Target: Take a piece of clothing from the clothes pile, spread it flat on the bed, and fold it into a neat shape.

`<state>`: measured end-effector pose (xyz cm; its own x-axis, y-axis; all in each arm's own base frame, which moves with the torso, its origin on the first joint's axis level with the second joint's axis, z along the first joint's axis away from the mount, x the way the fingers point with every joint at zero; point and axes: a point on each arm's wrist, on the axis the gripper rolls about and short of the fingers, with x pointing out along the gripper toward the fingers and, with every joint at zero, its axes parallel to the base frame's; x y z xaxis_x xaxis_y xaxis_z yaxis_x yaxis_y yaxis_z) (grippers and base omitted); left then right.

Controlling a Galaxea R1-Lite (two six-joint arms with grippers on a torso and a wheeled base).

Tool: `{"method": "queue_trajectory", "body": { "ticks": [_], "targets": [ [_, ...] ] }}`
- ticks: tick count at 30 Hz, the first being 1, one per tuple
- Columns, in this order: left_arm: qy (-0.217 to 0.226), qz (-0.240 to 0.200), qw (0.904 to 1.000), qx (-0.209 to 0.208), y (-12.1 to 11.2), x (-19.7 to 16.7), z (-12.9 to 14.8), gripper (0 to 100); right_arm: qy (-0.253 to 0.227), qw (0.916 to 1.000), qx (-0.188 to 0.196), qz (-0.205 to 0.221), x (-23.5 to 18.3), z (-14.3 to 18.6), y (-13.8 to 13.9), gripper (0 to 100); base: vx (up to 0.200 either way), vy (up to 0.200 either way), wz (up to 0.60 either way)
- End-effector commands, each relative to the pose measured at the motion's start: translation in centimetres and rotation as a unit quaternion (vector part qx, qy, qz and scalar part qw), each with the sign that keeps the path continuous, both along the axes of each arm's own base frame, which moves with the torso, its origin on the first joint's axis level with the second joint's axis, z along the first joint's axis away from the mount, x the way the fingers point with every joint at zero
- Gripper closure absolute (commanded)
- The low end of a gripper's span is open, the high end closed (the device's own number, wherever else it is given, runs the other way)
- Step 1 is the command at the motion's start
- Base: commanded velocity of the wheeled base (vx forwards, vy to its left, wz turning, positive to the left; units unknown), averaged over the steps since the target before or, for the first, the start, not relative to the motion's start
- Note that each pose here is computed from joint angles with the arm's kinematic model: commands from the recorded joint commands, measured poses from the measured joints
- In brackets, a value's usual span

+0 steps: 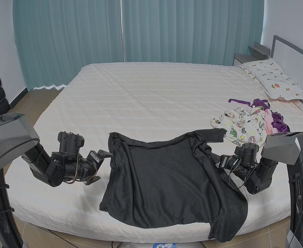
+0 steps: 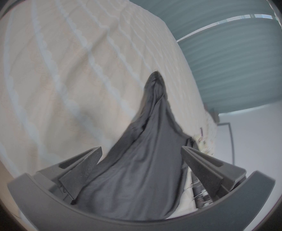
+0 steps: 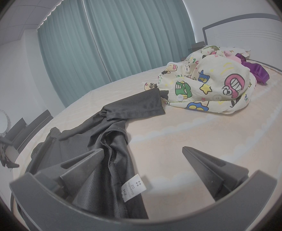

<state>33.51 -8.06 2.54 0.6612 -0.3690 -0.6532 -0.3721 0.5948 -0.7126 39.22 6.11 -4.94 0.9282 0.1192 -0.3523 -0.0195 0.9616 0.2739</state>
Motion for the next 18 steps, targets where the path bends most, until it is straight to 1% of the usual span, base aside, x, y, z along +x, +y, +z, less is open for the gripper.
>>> {"method": "queue_trajectory", "body": {
  "ticks": [1, 2, 4, 5, 6, 9, 12, 17, 18],
  "targets": [
    [0.033, -0.052, 0.9970, 0.047, -0.4, -3.0, -0.7, 0, 0.001, 1.0000, 0.001, -0.001, 0.0, 0.0, -0.2, 0, 0.000, 0.000, 0.00],
    [0.035, -0.057, 0.9965, 0.050, -0.5, -3.1, -0.7, 0, 0.002, 1.0000, 0.001, 0.000, -0.1, -0.1, -0.2, 0, 0.000, 0.000, 0.00],
    [0.057, -0.092, 0.9911, 0.078, -1.3, -4.0, -1.1, 0, 0.002, 1.0000, 0.001, 0.000, -0.1, -0.1, -0.2, 0, 0.000, 0.000, 0.00],
    [0.057, -0.092, 0.9911, 0.078, -1.3, -4.0, -1.1, 0, 0.002, 1.0000, 0.001, 0.000, -0.1, -0.1, -0.2, 0, 0.000, 0.000, 0.00],
    [0.065, -0.100, 0.9885, 0.094, -1.8, -4.3, -1.5, 0, 0.001, 1.0000, 0.001, 0.000, -0.1, -0.1, -0.2, 0, 0.000, 0.000, 0.00],
    [0.069, -0.102, 0.9869, 0.105, -2.2, -4.5, -1.8, 0, 0.000, 1.0000, 0.001, 0.000, -0.1, -0.1, -0.2, 0, 0.000, 0.000, 0.00],
    [0.067, -0.093, 0.9863, 0.118, -2.3, -4.4, -1.9, 0, 0.000, 1.0000, 0.002, 0.000, -0.1, -0.1, -0.2, 0, 0.000, 0.000, 0.00],
    [0.073, -0.112, 0.9818, 0.135, -2.9, -4.9, -2.6, 0, -0.001, 1.0000, 0.002, 0.000, -0.1, 0.0, -0.2, 0, 0.000, 0.000, 0.00],
    [0.076, -0.120, 0.9791, 0.145, -2.9, -5.2, -2.8, 0, -0.001, 1.0000, 0.002, 0.000, -0.1, 0.0, -0.2, 0, 0.000, 0.000, 0.00]
  ]
}}
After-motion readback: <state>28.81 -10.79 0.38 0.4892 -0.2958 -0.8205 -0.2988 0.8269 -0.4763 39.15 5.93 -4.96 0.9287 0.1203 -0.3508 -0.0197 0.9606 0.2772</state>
